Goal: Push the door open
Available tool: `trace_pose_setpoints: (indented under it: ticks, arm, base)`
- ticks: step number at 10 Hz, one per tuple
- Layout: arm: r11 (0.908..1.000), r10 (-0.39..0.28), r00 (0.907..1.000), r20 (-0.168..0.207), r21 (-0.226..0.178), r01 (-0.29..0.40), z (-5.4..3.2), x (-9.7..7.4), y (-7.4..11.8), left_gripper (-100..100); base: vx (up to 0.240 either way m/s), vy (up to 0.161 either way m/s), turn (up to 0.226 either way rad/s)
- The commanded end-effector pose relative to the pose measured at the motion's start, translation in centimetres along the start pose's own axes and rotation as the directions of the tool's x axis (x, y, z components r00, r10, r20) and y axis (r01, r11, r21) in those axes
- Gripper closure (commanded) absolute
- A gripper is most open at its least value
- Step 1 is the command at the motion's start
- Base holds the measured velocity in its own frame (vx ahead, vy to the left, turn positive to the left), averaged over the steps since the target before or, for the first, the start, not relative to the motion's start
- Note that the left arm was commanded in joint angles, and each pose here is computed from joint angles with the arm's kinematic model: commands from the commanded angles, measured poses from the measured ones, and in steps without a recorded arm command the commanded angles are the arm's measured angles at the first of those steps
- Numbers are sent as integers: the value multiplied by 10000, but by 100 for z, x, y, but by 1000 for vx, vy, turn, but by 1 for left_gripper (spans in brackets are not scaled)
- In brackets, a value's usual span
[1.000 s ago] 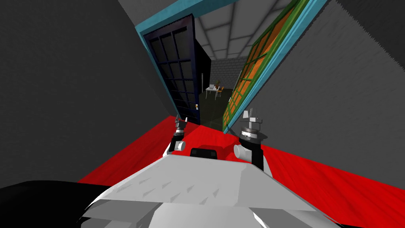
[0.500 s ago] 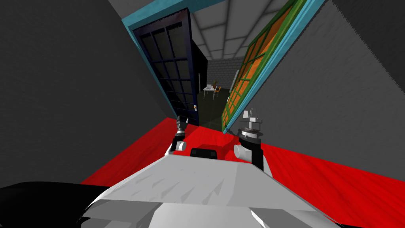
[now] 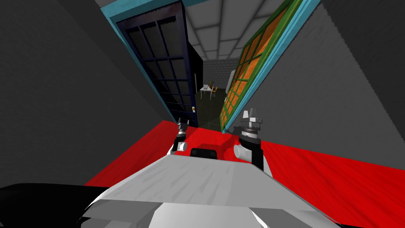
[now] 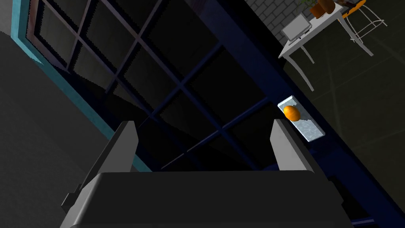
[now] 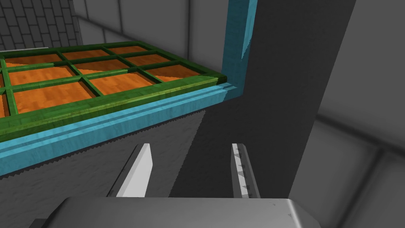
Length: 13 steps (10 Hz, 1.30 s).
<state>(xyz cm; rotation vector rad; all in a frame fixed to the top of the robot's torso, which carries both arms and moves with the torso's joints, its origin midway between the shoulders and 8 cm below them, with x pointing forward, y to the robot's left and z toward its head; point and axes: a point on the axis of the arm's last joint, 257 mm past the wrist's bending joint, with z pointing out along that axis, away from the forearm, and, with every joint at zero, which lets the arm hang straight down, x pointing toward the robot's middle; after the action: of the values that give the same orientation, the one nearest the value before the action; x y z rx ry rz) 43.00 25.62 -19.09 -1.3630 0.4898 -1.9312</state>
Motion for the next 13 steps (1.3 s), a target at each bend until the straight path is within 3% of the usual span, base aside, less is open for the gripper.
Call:
trace_pose_setpoints:
  ticks: [1, 7, 13]
  arm:
    - [9985, -538, 9983, 228, -71, 540, -38, -97, 92, -100]
    - [9855, -1678, 9826, 793, -123, 1693, -134, -329, 304, -100]
    - [9613, -2723, 9522, 1383, -27, 2753, -247, -543, 505, -100]
  base:
    - [107, 80, -138]
    - [78, 85, -126]
    - [68, 80, -113]
